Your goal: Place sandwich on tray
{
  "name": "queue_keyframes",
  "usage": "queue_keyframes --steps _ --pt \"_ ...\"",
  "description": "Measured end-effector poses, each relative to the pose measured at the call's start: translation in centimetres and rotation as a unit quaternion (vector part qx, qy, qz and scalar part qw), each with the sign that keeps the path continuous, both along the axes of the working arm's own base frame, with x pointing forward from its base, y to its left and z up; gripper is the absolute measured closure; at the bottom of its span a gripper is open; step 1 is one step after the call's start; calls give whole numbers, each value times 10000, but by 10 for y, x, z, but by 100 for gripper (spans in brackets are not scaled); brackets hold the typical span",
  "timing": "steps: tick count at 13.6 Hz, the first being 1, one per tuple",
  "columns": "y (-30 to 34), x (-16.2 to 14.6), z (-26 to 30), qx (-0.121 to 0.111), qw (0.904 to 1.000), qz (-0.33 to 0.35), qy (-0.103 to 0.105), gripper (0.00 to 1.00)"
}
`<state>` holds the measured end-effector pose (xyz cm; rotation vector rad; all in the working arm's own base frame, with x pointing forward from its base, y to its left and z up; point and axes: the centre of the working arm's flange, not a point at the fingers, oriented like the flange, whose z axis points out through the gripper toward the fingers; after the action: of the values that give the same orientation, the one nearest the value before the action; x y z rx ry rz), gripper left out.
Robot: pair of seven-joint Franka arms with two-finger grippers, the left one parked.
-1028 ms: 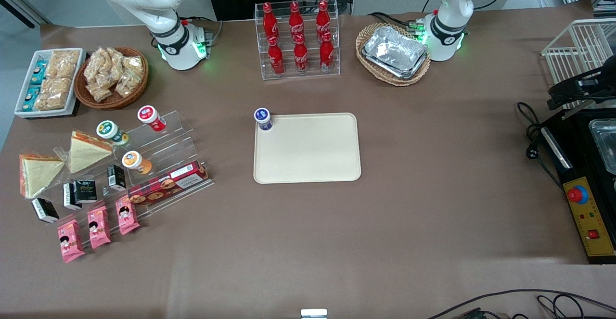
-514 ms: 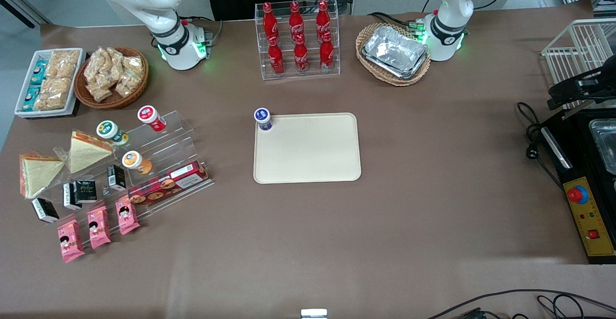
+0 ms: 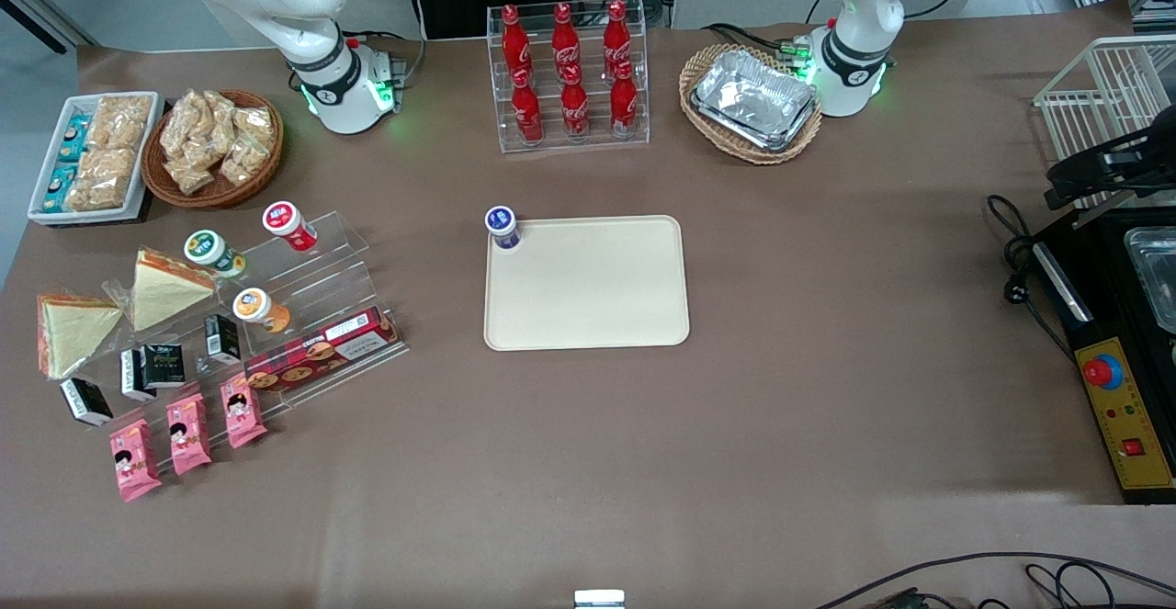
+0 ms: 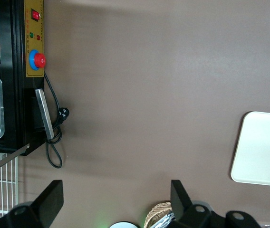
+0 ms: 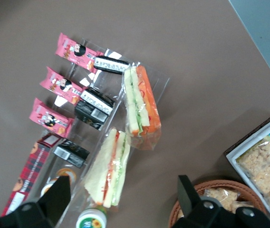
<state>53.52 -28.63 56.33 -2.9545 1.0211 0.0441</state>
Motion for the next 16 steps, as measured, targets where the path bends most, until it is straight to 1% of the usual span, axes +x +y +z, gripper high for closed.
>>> queue_keyframes --steps 5,12,14,16 --pt "-25 2 -46 0 9999 55 130 0" --pt "-30 18 -85 -104 9998 88 132 0" --pt "-30 20 -107 -142 9998 111 106 0" --pt "-27 19 -130 -147 9997 143 122 0"
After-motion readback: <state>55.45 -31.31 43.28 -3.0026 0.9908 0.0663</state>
